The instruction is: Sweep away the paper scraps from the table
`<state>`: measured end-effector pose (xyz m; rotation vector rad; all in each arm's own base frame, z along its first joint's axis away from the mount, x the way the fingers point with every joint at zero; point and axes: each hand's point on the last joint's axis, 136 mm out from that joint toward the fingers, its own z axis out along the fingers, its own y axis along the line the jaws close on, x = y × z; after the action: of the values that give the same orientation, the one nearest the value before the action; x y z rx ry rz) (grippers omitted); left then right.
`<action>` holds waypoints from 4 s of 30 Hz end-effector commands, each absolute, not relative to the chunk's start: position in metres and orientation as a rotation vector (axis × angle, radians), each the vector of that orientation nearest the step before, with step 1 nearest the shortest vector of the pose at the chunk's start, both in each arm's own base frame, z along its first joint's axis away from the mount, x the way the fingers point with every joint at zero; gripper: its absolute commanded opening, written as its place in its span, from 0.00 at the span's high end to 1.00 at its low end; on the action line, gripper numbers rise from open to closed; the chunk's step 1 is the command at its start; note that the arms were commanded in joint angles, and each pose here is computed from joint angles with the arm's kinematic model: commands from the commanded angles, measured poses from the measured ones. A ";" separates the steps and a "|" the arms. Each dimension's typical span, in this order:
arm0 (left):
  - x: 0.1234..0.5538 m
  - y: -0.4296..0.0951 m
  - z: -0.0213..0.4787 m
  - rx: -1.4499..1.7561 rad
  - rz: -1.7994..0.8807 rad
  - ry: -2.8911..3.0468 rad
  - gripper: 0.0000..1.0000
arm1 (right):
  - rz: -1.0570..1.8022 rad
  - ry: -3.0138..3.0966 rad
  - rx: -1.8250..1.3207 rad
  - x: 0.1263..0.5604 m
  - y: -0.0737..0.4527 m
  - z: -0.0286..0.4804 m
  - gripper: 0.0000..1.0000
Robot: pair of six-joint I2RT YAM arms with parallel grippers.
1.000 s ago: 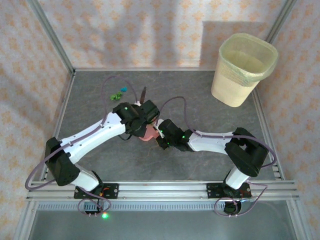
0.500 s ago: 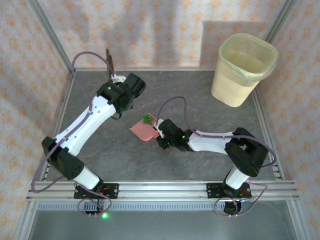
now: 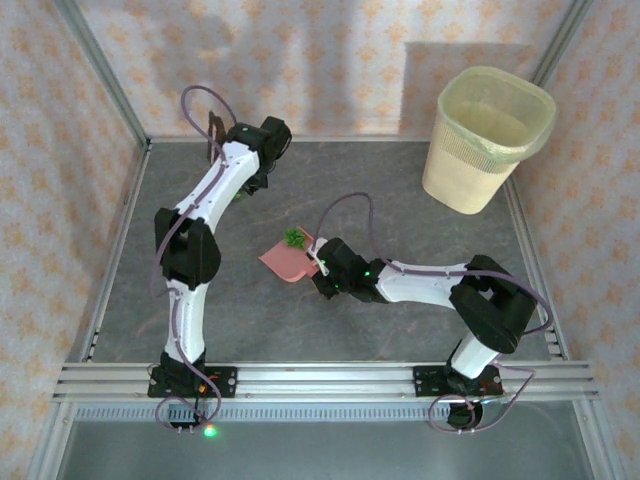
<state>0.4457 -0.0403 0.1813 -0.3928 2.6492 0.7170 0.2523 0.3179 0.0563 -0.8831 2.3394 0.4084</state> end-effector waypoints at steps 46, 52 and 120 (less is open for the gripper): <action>0.344 -0.144 0.125 0.574 1.090 2.830 1.00 | 0.372 2.351 -0.860 0.255 0.310 0.055 1.00; 0.326 -0.155 0.132 0.628 1.066 2.804 1.00 | 0.312 2.355 -0.818 0.261 0.301 0.054 1.00; 0.331 -0.172 0.168 0.420 0.636 2.823 1.00 | 0.420 2.529 -0.650 0.274 0.277 0.043 1.00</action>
<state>0.3307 -0.1718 0.1639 0.4345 2.8374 0.6612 0.2793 0.2853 0.0553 -0.6374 2.4510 0.4556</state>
